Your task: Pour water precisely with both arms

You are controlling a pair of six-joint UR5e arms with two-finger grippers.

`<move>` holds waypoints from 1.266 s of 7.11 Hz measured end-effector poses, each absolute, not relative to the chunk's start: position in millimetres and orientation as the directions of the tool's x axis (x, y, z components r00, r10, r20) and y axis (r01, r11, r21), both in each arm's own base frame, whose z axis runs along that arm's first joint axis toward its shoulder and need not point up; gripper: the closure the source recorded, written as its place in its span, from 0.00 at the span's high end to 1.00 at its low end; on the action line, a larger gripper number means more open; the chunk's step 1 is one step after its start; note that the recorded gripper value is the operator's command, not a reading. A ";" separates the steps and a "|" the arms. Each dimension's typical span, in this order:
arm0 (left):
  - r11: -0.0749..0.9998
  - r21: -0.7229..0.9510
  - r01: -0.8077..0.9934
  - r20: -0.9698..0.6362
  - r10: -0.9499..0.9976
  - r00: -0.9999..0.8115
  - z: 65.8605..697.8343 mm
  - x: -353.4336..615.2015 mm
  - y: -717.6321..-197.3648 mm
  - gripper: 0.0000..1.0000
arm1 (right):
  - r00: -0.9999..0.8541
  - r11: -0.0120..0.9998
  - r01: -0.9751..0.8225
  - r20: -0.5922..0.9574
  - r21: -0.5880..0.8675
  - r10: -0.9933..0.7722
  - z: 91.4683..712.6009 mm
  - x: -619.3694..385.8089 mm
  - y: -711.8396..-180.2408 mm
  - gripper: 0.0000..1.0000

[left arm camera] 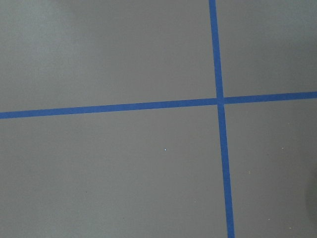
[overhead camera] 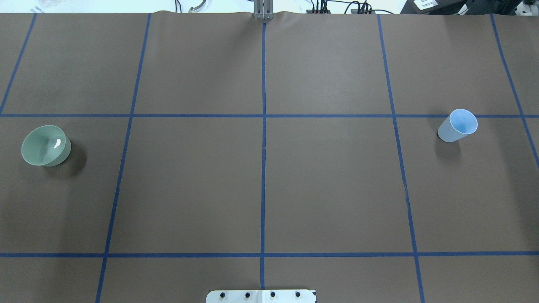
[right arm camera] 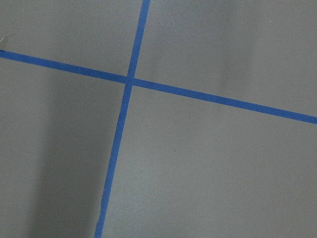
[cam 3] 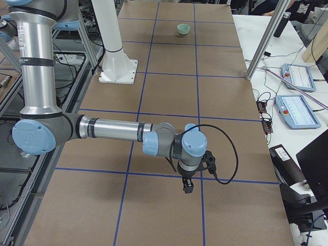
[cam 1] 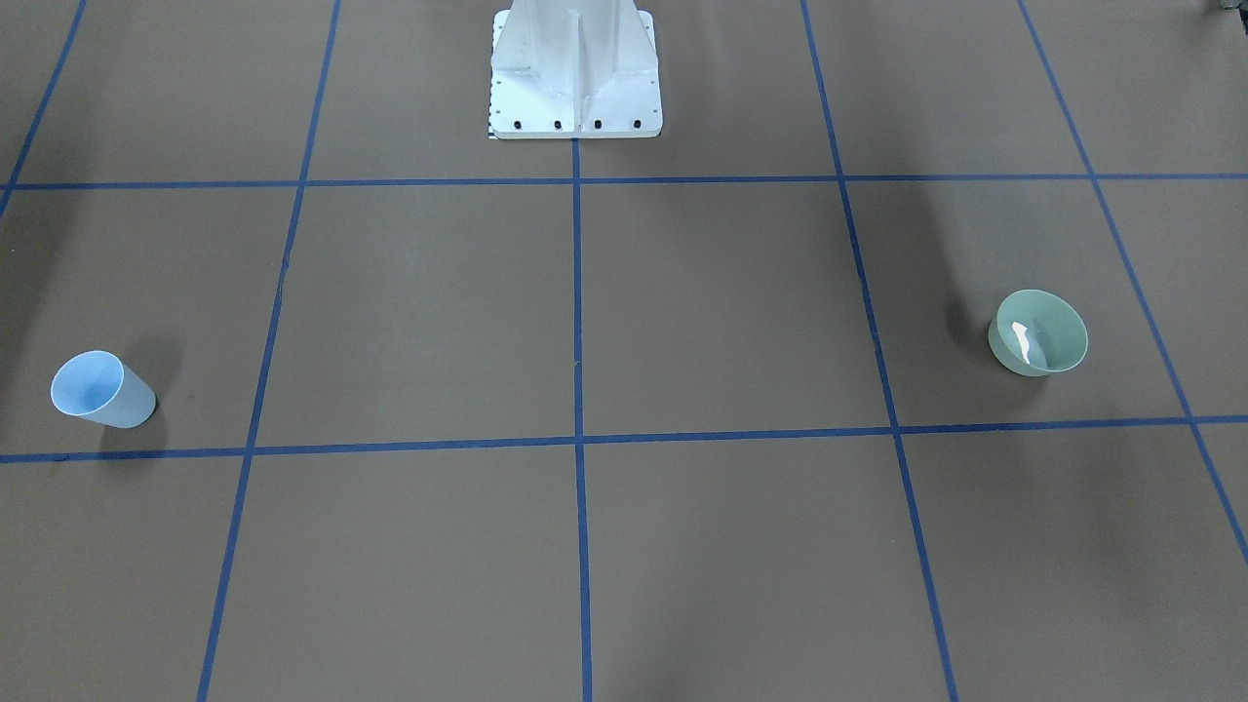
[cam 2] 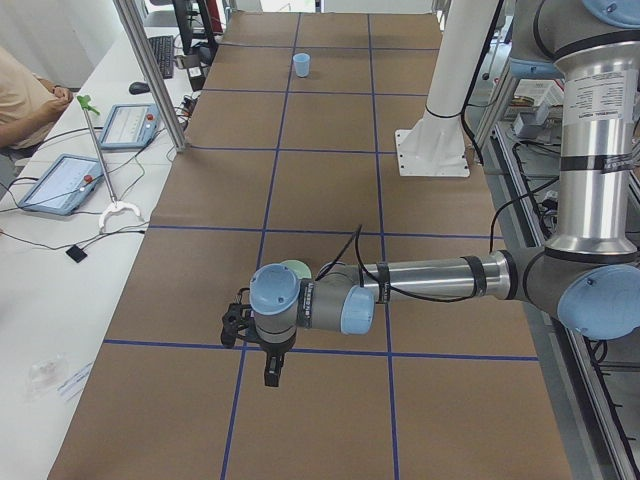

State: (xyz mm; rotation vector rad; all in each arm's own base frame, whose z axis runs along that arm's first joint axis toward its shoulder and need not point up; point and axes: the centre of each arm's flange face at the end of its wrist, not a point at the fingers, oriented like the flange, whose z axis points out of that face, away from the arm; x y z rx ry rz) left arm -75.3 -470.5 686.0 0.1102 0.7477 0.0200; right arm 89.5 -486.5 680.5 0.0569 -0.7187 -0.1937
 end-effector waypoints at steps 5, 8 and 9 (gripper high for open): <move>0.996 0.091 0.023 -0.674 0.044 0.737 692.8 -75.7 -466.9 1.00 | 0.736 0.981 0.156 0.649 0.117 -0.194 680.8 89.5 -487.3 1.00; 0.998 0.063 0.024 -0.674 0.025 0.738 706.0 -75.7 -457.5 1.00 | 0.733 0.981 0.154 0.653 0.117 -0.193 680.0 89.1 -486.7 1.00; 0.998 0.053 0.024 -0.674 0.018 0.738 710.5 -75.5 -452.2 1.00 | 0.731 0.981 0.154 0.654 0.122 -0.196 678.4 88.9 -486.8 1.00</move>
